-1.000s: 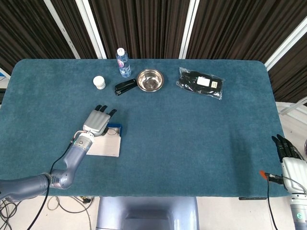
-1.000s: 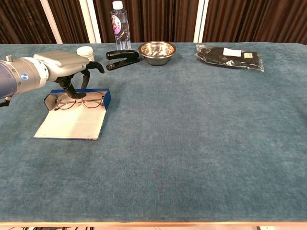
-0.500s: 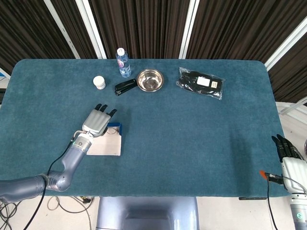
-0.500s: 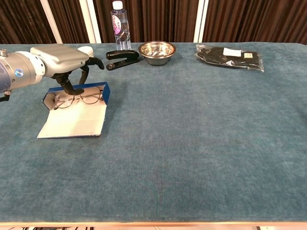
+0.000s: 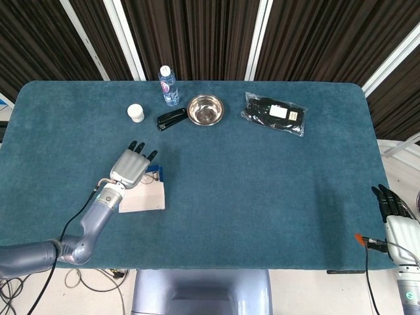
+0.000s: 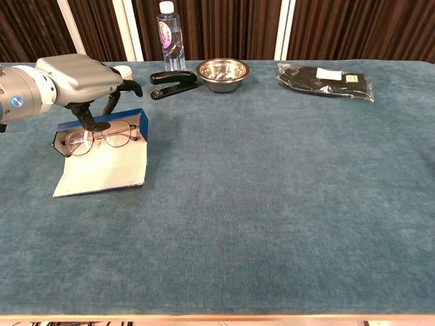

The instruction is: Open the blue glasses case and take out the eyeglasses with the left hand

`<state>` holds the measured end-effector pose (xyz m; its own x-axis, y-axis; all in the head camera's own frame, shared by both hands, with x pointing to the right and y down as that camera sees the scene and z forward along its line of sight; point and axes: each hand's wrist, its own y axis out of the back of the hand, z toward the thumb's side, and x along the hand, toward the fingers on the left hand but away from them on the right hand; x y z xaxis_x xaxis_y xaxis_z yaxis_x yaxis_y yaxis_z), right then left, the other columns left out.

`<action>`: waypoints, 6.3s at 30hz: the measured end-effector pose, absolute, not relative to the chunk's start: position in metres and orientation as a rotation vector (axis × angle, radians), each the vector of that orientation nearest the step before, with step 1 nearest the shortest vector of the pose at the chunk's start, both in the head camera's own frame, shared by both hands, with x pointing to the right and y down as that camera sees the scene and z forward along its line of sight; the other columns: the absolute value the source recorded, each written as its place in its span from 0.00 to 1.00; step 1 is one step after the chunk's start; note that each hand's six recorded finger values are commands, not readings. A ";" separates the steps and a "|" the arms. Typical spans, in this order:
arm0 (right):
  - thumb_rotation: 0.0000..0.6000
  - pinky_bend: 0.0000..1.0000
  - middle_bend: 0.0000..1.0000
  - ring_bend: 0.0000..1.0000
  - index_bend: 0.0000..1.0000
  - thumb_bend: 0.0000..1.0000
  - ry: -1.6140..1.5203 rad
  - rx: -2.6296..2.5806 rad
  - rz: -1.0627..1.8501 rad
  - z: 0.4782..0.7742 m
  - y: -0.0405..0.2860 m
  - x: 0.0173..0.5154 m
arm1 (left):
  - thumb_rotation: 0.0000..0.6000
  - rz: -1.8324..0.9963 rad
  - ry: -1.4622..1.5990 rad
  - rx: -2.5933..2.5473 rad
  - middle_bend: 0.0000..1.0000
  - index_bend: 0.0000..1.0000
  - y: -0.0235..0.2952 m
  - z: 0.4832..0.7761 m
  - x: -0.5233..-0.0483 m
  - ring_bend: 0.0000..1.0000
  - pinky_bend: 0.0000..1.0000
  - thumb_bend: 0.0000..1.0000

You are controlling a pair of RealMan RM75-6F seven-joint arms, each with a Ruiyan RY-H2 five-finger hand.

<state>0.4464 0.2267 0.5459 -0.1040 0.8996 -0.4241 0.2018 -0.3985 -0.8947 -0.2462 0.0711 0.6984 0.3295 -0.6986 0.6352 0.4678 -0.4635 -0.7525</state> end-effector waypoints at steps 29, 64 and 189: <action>1.00 0.24 0.00 0.00 0.00 0.14 -1.223 -1.597 1.551 0.546 0.226 0.446 | 1.00 -1.238 0.059 -1.413 0.50 0.14 0.074 0.701 -0.247 0.10 0.13 0.41; 1.00 0.24 0.00 0.00 0.00 0.13 -1.225 -1.597 1.553 0.545 0.227 0.447 | 1.00 -1.196 0.050 -1.356 0.50 0.14 0.066 0.693 -0.255 0.10 0.13 0.41; 1.00 0.24 0.00 0.00 0.00 0.15 -1.227 -1.594 1.542 0.543 0.228 0.447 | 1.00 -1.475 0.277 -1.752 1.00 0.49 0.156 0.699 -0.295 0.97 0.98 0.35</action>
<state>0.4471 0.2281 0.5426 -0.1012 0.9014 -0.4210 0.2076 -0.3947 -0.8951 -0.2952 0.1561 0.6994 0.2926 -0.6263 0.7225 0.3211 -0.6474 -0.6912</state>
